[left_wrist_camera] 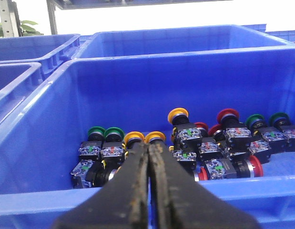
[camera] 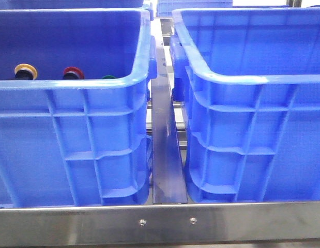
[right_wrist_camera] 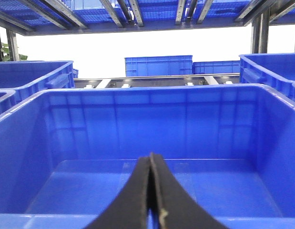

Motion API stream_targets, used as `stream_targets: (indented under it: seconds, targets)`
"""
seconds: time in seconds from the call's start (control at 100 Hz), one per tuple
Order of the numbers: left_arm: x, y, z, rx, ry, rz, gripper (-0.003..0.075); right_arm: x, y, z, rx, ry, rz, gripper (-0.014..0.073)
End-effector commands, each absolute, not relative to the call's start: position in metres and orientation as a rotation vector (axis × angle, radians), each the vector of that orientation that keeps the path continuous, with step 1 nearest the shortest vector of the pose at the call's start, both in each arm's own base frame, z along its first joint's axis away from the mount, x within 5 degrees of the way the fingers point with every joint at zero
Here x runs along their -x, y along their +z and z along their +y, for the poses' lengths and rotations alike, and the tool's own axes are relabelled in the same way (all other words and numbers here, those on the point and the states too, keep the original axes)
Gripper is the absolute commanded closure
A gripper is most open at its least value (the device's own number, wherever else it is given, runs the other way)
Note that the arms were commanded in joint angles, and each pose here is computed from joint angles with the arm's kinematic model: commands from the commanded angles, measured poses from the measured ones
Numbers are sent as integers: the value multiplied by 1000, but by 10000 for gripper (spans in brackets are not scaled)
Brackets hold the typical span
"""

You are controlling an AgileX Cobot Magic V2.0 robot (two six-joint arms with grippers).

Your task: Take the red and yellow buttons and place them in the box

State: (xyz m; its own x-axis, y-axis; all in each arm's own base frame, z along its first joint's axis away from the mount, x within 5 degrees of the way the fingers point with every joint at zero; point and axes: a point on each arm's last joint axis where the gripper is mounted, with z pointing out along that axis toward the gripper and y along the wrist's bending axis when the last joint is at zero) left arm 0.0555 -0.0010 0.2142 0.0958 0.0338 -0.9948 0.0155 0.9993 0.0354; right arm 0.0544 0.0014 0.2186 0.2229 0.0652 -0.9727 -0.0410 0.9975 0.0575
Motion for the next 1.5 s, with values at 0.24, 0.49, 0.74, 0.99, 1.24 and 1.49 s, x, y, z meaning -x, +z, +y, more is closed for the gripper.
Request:
stream_targets:
  seconds: [0.24,0.49,0.74,0.99,1.24,1.49]
  targets:
    - [-53,217,-2,-36,-6,1384,741,-51,225,1,-10,57,1251,663]
    - [-42,267,0,-5,-21,1343,741,-51,225,1,-10,57,1251,663]
    - [-42,346,2,26,-3,1534,741,-51,225,1,-10,57,1251,663]
    - [-80,402,3,47,10,1784,741,-51,225,1,-10,57,1251,663]
    - [-119,407,2,46,15,1881,741,-51,225,1,-10,57,1251,663]
    - [-133,400,2,47,15,1937,666,-51,225,1,-10,57,1251,663]
